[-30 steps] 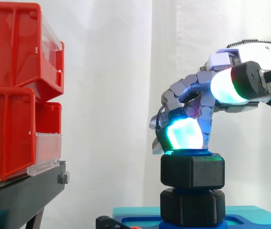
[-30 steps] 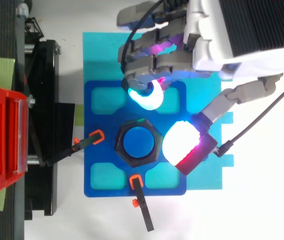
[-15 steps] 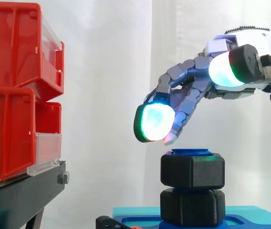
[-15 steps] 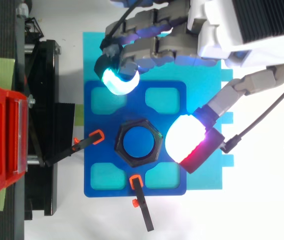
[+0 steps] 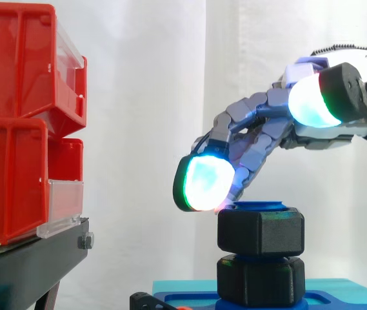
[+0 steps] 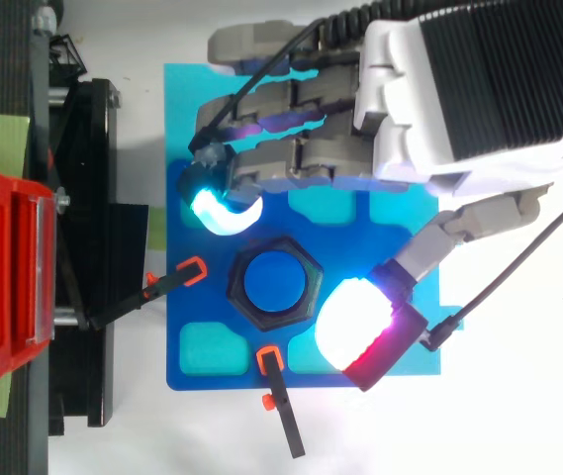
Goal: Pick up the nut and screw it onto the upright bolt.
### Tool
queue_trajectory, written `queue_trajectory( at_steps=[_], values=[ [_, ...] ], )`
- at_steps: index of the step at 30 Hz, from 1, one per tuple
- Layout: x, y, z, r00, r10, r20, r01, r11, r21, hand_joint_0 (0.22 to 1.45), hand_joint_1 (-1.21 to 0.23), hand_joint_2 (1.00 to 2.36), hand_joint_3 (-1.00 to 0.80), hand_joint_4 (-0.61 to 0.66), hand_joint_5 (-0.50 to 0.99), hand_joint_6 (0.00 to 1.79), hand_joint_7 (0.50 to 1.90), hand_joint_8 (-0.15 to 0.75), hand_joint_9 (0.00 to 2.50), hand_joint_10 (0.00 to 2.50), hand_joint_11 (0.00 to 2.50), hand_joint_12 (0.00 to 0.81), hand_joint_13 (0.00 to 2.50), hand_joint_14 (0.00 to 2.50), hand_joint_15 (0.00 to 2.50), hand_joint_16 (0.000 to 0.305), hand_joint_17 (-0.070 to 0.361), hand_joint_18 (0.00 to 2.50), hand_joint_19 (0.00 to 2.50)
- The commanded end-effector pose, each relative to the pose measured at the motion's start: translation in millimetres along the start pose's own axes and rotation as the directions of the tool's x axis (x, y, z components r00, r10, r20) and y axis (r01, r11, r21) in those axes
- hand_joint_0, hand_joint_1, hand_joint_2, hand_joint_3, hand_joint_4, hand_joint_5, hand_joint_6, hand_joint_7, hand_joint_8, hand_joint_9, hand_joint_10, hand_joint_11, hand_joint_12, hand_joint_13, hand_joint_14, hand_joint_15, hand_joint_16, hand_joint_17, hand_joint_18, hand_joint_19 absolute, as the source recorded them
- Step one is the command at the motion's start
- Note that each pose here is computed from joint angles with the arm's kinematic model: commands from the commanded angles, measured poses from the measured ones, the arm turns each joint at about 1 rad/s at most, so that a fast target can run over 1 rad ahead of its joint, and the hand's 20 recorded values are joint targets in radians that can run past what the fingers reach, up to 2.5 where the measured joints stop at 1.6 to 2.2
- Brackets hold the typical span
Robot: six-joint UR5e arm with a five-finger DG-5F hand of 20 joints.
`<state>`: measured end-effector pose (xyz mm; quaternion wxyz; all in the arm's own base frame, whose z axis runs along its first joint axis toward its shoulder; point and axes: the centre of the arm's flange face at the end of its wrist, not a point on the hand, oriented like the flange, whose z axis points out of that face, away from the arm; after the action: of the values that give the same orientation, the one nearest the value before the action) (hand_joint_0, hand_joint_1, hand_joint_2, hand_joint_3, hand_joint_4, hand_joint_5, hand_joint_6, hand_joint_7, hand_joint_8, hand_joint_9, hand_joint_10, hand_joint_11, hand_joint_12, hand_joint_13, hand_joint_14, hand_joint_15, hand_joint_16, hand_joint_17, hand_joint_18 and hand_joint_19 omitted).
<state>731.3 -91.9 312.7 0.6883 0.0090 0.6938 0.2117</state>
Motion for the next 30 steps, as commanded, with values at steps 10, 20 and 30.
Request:
queue_trajectory(
  at_steps=[10,20,30],
  values=[
    [4.5,4.0,5.5,0.9986,0.025,0.047,-0.024,0.9997,-0.011,0.48,-0.14,1.0,-0.5,0.26,-0.13,0.5,0.76,0.263,0.76,0.0,0.0,0.302,0.35,0.0,0.0,0.035,0.079,0.03,0.0],
    [10.5,7.3,2.7,0.9994,0.035,0.002,-0.035,0.9994,0.002,0.48,-0.14,1.0,-0.5,0.24,-0.14,0.5,0.69,0.248,0.69,0.0,0.0,0.3,0.29,0.0,0.0,0.036,0.081,0.0,0.0],
    [12.0,7.2,1.3,0.9992,0.037,-0.012,-0.037,0.9993,0.007,0.47,-0.13,1.0,-0.5,0.17,-0.21,0.5,0.61,0.242,0.59,0.0,0.0,0.313,0.24,0.0,0.0,0.039,0.087,0.0,0.0]
  ],
)
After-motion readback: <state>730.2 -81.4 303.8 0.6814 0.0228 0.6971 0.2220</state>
